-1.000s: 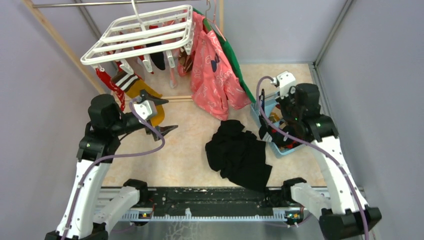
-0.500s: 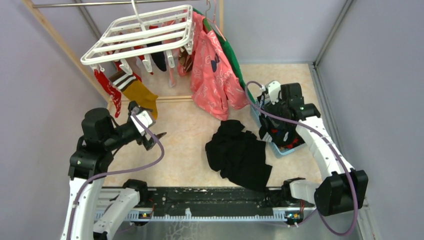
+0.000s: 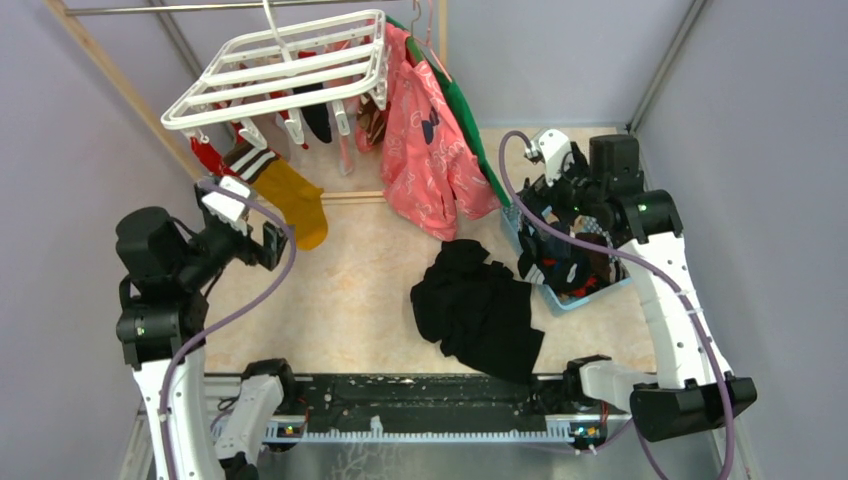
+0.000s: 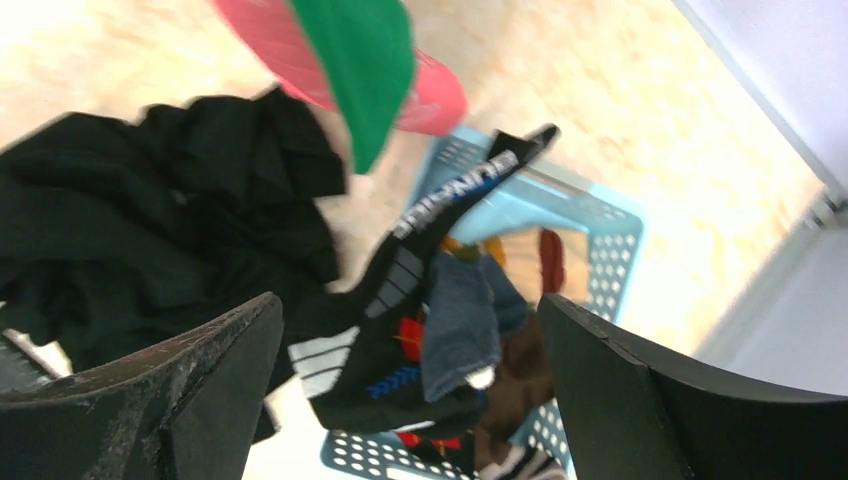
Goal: Remove the socks clipped to the hanger
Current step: Place the sock in the bin, then remove the sock from the hanger.
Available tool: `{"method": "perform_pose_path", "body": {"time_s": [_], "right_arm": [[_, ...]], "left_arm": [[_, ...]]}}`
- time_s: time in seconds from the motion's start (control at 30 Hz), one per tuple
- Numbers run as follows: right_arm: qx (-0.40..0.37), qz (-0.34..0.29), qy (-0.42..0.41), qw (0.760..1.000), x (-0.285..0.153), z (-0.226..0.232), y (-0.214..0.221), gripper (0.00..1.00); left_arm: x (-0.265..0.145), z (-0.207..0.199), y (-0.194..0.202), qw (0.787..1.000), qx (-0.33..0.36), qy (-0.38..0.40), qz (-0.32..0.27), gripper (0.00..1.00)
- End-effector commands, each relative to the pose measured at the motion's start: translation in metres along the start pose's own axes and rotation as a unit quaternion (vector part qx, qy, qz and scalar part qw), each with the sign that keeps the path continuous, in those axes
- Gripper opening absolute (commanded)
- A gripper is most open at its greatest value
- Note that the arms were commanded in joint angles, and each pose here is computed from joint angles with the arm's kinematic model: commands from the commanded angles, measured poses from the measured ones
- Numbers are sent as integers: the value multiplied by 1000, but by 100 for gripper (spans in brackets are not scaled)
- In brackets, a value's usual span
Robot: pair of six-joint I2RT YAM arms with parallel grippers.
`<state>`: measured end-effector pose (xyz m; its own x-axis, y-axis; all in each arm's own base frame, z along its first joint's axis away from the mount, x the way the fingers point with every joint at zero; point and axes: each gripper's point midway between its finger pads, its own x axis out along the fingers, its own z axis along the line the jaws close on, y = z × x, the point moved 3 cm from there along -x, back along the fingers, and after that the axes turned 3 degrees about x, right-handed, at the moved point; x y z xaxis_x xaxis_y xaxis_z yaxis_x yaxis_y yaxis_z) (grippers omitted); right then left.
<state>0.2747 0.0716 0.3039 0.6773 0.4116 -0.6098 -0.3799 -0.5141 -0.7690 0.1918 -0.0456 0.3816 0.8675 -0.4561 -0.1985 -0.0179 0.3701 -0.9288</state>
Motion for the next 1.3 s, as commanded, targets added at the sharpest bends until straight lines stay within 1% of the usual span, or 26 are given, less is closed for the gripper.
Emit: {"method": "perform_pose_path", "body": {"time_s": [0.0,0.1,0.23,0.3,0.4,0.47,0.5,0.57,0.63,0.77,0.87,0.97,1.07,1.13,1.27], "right_arm": [[-28,-78,-109,991,-21,34,-31,98],[-45,-107,-156,981,-26,48,-40,98],[-55,-149,-215,964,-29,69,-56,98],[-62,-165,-243,954,-30,81,-66,98],[-72,-176,-284,940,-28,102,-77,98],[-72,-181,-305,932,-24,113,-82,98],[-69,-183,-313,929,-21,117,-85,98],[-63,-184,-329,924,-16,126,-90,96],[-61,-186,-344,918,-11,134,-95,96],[-56,-194,-364,909,-1,147,-108,95],[-47,-216,-375,900,5,153,-125,93],[-20,-231,-398,888,11,161,-142,92],[10,-238,-422,875,21,169,-157,89],[34,-242,-435,866,28,174,-166,88],[70,-255,-463,846,40,186,-178,86]], "left_arm": [[6,18,-4,998,-63,-31,2,90],[11,27,-6,994,-101,-37,-7,87],[14,34,-8,986,-161,-30,-34,85],[16,37,-8,983,-177,-26,-47,84],[20,44,-6,980,-190,-30,-58,83],[24,45,-8,981,-182,-15,-70,82],[27,44,-9,978,-194,-2,-76,82],[31,42,-13,976,-194,22,-92,80],[35,43,-18,974,-198,38,-106,76],[41,45,-25,966,-217,71,-118,66],[43,43,-28,961,-228,92,-123,57],[45,41,-28,958,-232,110,-127,44],[46,38,-29,954,-237,127,-129,27],[45,35,-32,951,-245,140,-130,19],[42,24,-37,941,-261,168,-133,9]]}}
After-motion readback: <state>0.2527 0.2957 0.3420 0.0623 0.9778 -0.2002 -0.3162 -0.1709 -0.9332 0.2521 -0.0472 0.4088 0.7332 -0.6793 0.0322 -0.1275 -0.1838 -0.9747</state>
